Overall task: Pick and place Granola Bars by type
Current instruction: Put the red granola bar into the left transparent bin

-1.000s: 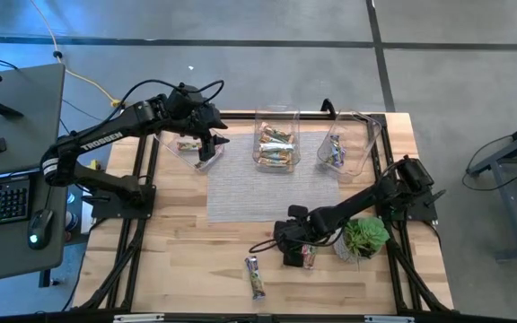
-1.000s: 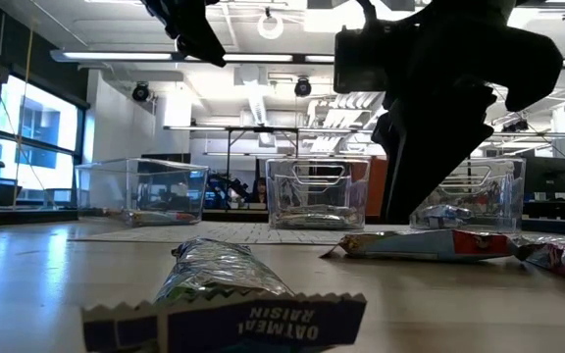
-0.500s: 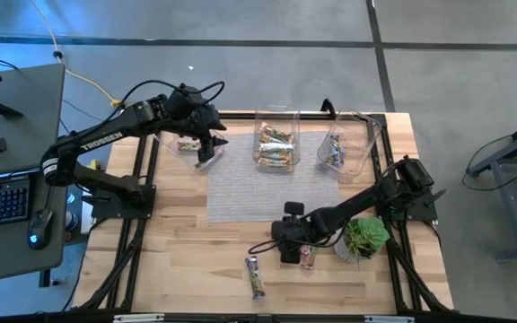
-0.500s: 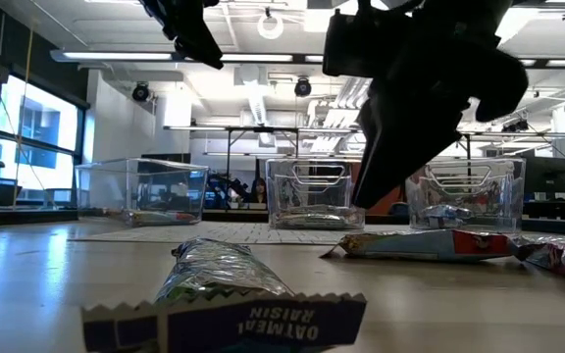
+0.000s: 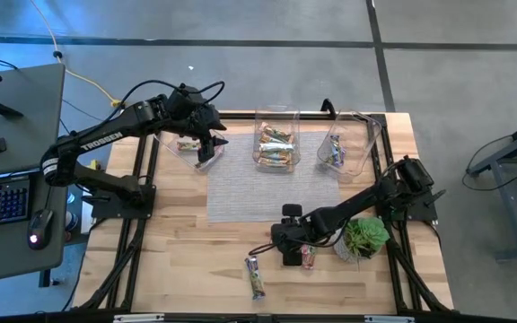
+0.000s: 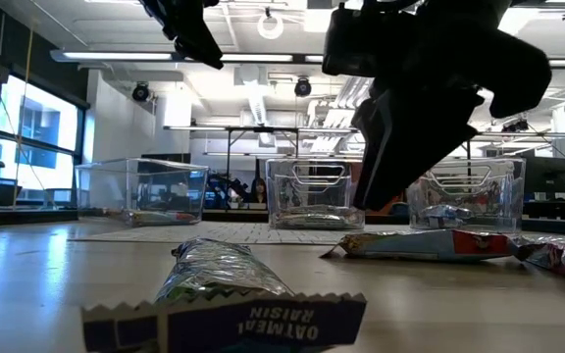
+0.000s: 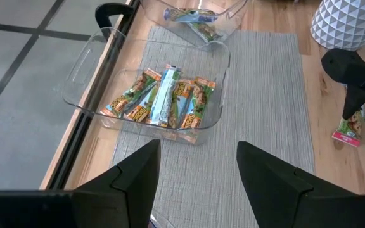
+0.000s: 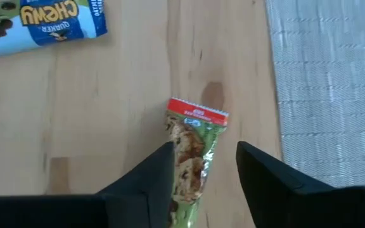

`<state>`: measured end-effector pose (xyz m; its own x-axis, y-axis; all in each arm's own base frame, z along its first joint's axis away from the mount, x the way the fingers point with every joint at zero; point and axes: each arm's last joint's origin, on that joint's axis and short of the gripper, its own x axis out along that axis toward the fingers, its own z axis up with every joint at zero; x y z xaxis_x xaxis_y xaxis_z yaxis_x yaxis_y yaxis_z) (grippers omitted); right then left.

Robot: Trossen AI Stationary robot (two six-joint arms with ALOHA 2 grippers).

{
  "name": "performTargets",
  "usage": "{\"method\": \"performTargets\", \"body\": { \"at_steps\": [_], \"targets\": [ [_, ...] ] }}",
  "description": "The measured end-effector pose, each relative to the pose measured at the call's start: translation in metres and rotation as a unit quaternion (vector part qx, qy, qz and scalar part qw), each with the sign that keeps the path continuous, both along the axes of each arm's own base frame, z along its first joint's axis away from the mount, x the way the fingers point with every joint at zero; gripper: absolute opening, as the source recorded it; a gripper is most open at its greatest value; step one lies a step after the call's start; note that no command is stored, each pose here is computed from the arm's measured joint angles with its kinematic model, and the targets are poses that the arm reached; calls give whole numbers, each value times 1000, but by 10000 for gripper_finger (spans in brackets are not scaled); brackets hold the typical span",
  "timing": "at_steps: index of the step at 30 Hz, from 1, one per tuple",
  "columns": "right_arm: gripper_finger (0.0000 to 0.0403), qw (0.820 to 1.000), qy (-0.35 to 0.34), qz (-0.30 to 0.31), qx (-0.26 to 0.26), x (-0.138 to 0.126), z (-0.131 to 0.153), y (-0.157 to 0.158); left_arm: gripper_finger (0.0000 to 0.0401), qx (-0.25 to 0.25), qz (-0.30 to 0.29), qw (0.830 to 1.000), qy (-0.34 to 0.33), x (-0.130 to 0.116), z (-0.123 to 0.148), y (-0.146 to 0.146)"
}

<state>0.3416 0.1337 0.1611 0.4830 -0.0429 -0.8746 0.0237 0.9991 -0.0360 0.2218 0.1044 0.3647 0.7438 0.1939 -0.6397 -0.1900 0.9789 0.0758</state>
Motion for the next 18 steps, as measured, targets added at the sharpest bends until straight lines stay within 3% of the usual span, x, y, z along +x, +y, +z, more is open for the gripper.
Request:
{"method": "performTargets", "body": {
  "at_steps": [9, 18],
  "targets": [
    [202, 998, 3, -40, 39, -3, -4, 4, 205, 0, 0, 1000, 0, 0, 0, 0],
    [211, 995, -21, -67, 65, -24, -43, -5, 205, -1, 0, 1000, 2, 0, 0, 0]
  ]
}}
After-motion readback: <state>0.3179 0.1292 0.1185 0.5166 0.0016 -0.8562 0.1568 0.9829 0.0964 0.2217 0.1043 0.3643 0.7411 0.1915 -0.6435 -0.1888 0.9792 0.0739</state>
